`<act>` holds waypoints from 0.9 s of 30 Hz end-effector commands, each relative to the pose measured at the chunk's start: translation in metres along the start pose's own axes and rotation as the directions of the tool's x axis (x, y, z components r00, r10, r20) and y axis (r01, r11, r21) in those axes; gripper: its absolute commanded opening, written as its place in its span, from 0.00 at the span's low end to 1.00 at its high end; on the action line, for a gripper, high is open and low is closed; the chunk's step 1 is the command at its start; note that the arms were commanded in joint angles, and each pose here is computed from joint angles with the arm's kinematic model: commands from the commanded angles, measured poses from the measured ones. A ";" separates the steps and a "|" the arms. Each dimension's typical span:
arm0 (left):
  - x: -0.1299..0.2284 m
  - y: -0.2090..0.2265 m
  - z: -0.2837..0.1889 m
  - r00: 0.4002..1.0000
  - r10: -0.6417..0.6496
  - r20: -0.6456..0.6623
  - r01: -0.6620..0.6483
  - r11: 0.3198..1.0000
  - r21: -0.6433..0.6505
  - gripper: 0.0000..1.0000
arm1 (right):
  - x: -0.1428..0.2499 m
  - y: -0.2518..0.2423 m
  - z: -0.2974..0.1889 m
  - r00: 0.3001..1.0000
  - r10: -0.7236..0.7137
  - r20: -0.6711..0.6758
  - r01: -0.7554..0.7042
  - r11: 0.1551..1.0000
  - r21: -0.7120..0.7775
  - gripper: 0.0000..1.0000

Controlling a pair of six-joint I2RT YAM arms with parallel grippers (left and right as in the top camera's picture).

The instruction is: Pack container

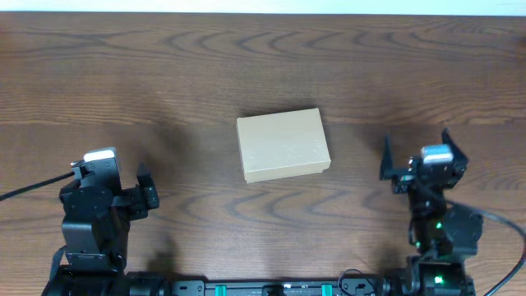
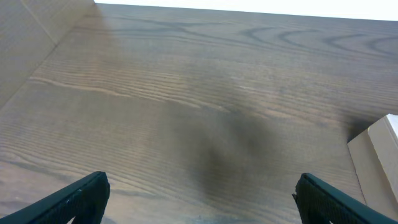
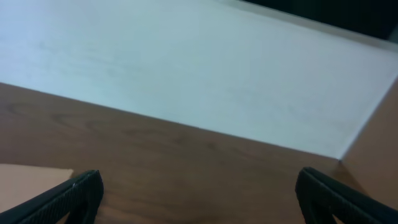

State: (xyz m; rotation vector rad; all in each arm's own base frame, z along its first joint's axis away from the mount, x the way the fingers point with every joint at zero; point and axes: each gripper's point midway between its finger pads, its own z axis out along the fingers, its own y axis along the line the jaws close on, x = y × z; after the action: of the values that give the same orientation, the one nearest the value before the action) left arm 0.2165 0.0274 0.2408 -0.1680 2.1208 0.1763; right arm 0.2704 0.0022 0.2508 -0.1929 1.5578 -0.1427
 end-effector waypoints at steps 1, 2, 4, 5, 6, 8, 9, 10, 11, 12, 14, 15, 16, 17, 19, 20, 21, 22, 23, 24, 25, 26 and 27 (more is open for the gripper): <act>-0.001 0.002 -0.001 1.000 -0.002 0.003 0.002 1.000 -0.010 0.95 | 0.010 0.004 -0.006 1.000 -0.013 0.027 0.013 1.000 0.007 0.99; -0.001 0.002 -0.001 1.000 -0.002 0.003 0.002 1.000 -0.010 0.95 | 0.013 0.005 -0.007 0.999 -0.013 0.031 0.013 1.000 0.008 0.99; -0.001 0.002 -0.001 1.000 -0.002 0.003 0.002 1.000 -0.010 0.95 | 0.019 0.006 -0.009 0.999 -0.013 0.030 0.013 1.000 0.014 0.99; -0.001 0.002 -0.001 1.000 -0.002 0.003 0.002 1.000 -0.010 0.95 | 0.022 0.007 -0.009 1.000 -0.013 0.029 0.012 1.000 0.016 0.99; -0.001 0.002 -0.001 1.000 -0.002 0.003 0.002 1.000 -0.010 0.96 | 0.025 0.007 -0.010 1.000 -0.013 0.027 0.012 1.000 0.019 0.99; -0.001 0.002 -0.001 1.000 -0.002 0.003 0.002 1.000 -0.010 0.96 | 0.031 0.008 -0.011 1.000 -0.012 0.022 0.012 1.000 0.028 0.99; -0.001 0.002 -0.001 1.000 -0.002 0.003 0.002 1.000 -0.010 0.95 | 0.035 0.009 -0.012 1.000 -0.012 0.022 0.012 1.000 0.027 0.99; -0.001 0.002 -0.001 1.000 -0.002 0.003 0.002 1.000 -0.010 0.95 | 0.038 0.010 -0.013 1.000 -0.012 0.023 0.012 1.000 0.026 0.99; -0.001 0.002 -0.001 1.000 -0.002 0.003 0.002 1.000 -0.010 0.95 | 0.041 0.011 -0.014 1.000 -0.012 0.023 0.012 1.000 0.024 0.99; -0.001 0.002 -0.001 1.000 -0.002 0.003 0.002 1.000 -0.010 0.95 | 0.045 0.012 -0.014 1.000 -0.012 0.022 0.012 1.000 0.024 0.99; -0.001 0.002 -0.001 1.000 -0.002 0.003 0.002 1.000 -0.010 0.95 | 0.052 0.014 -0.015 1.000 -0.012 0.022 0.011 1.000 0.022 0.99; -0.001 0.002 -0.001 1.000 -0.002 0.003 0.002 1.000 -0.010 0.95 | 0.054 0.015 -0.016 1.000 -0.011 0.023 0.011 1.000 0.021 0.99; -0.001 0.002 -0.001 1.000 -0.002 0.003 0.002 1.000 -0.010 0.95 | 0.056 0.015 -0.016 1.000 -0.012 0.024 0.011 1.000 0.022 0.99; -0.001 0.002 -0.001 1.000 -0.002 0.003 0.002 1.000 -0.010 0.95 | 0.057 0.015 -0.017 1.000 -0.012 0.025 0.011 1.000 0.022 0.99; -0.001 0.002 -0.001 1.000 -0.002 0.003 0.002 1.000 -0.010 0.95 | 0.059 0.015 -0.017 1.000 -0.012 0.025 0.012 1.000 0.024 0.99; -0.001 0.002 -0.001 1.000 -0.002 0.003 0.002 1.000 -0.010 0.96 | 0.061 0.016 -0.017 1.000 -0.012 0.022 0.012 1.000 0.023 0.99; -0.001 0.002 -0.001 1.000 -0.002 0.003 0.002 1.000 -0.010 0.95 | 0.064 0.017 -0.017 1.000 -0.012 0.014 0.012 1.000 0.021 0.99; -0.001 0.002 -0.001 1.000 -0.002 0.003 0.002 1.000 -0.010 0.96 | 0.068 0.017 -0.017 1.000 -0.011 0.005 0.011 1.000 0.019 0.99; -0.001 0.002 -0.001 1.000 -0.002 0.003 0.002 1.000 -0.010 0.95 | 0.073 0.019 -0.017 1.000 -0.012 -0.011 0.012 1.000 0.014 0.99; -0.001 0.002 -0.001 1.000 -0.002 0.003 0.002 1.000 -0.010 0.95 | 0.077 0.020 -0.018 1.000 -0.011 -0.026 0.011 1.000 0.010 0.99; -0.001 0.002 -0.001 1.000 -0.002 0.003 0.002 1.000 -0.010 0.95 | 0.079 0.020 -0.018 0.999 -0.011 -0.035 0.011 1.000 0.008 0.99; -0.001 0.002 -0.001 1.000 -0.002 0.003 0.002 1.000 -0.010 0.96 | 0.081 0.021 -0.019 0.999 -0.011 -0.044 0.011 1.000 0.006 0.99; -0.001 0.002 -0.001 1.000 -0.002 0.003 0.002 1.000 -0.010 0.95 | 0.085 0.021 -0.019 0.998 -0.011 -0.057 0.011 1.000 0.003 0.99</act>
State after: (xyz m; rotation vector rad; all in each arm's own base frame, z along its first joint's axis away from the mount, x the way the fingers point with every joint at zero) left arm 0.2165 0.0274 0.2408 -0.1680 2.1208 0.1763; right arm 0.2523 0.0037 0.1684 -0.1878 1.6049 -0.1547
